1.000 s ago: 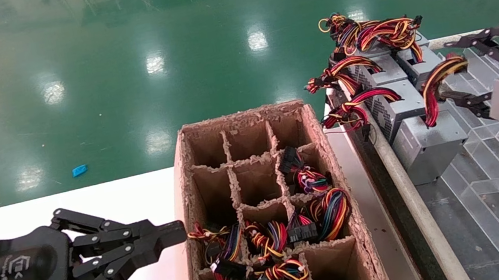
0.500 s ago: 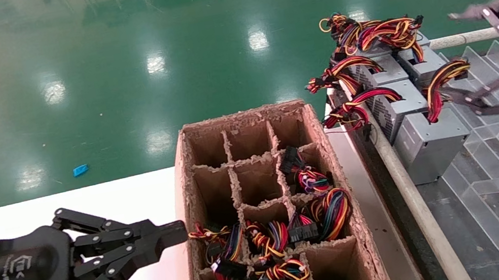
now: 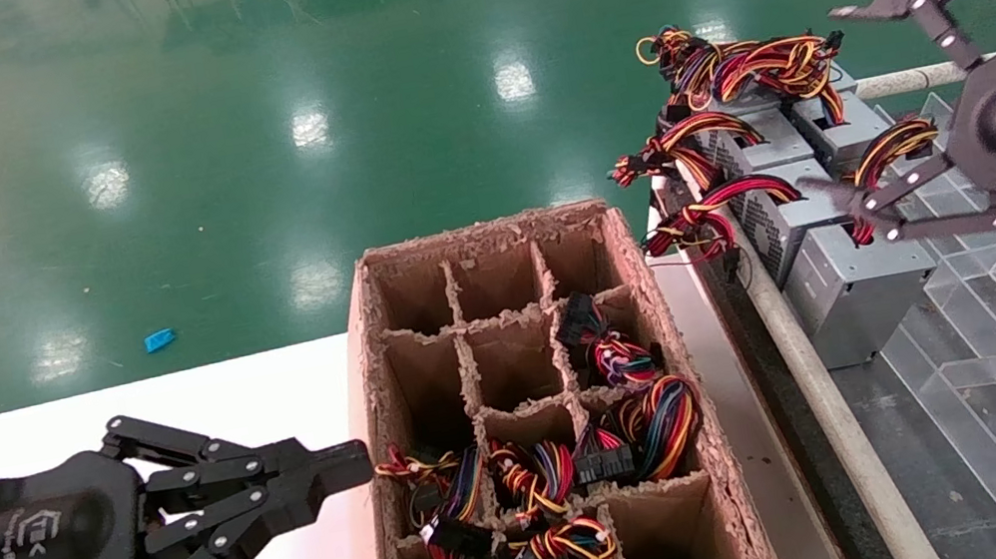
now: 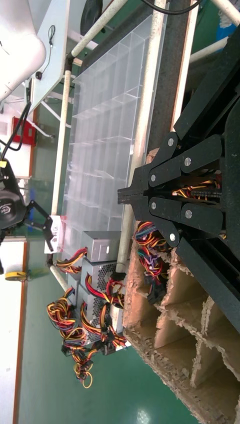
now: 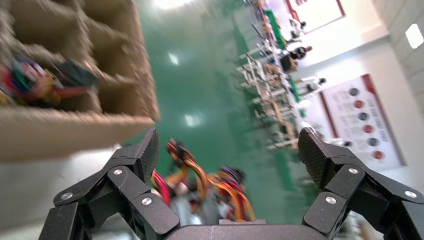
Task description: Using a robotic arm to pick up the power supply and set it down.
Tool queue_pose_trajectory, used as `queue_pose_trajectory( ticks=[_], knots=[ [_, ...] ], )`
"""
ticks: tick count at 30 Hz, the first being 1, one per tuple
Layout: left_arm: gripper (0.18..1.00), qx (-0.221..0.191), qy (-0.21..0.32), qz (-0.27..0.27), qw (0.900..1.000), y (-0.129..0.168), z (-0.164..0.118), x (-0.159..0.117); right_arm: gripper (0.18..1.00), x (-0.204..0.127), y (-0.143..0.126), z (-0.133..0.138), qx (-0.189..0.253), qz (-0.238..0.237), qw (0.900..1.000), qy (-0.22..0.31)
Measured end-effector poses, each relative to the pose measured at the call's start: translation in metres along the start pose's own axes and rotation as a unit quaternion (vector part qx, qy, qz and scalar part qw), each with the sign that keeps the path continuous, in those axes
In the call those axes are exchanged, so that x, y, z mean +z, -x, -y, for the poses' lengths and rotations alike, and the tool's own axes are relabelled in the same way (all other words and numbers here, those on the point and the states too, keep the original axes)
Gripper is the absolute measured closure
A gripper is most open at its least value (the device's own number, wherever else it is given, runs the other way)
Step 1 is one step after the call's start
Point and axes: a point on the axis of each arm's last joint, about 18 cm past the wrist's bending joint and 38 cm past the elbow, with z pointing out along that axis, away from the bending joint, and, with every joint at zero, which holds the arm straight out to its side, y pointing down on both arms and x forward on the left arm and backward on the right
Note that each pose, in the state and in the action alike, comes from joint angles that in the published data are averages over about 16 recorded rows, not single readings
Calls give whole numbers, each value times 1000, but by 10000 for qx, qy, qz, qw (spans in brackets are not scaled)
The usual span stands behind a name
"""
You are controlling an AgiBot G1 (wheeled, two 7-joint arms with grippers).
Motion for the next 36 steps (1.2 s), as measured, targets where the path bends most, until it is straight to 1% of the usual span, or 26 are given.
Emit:
queue_pose_trajectory(
  ticks=[5, 9, 13, 18, 22, 28, 34, 36],
  knots=[
    [993, 0, 0, 0, 10000, 0, 0, 0, 179, 6, 10, 9, 426, 205, 9984, -301],
    [991, 0, 0, 0, 10000, 0, 0, 0, 179, 10, 18, 17, 773, 375, 9949, -536],
    [983, 0, 0, 0, 10000, 0, 0, 0, 179, 13, 26, 25, 1120, 552, 9893, -760],
    [959, 0, 0, 0, 10000, 0, 0, 0, 179, 17, 35, 34, 1552, 780, 9794, -1027],
    [930, 0, 0, 0, 10000, 0, 0, 0, 179, 19, 43, 42, 1897, 969, 9693, -1229],
    [852, 0, 0, 0, 10000, 0, 0, 0, 179, 21, 53, 53, 2406, 1257, 9505, -1511],
    [737, 0, 0, 0, 10000, 0, 0, 0, 179, 21, 62, 64, 2905, 1551, 9275, -1770],
    [687, 0, 0, 0, 10000, 0, 0, 0, 179, 21, 65, 67, 3066, 1649, 9190, -1850]
  ],
)
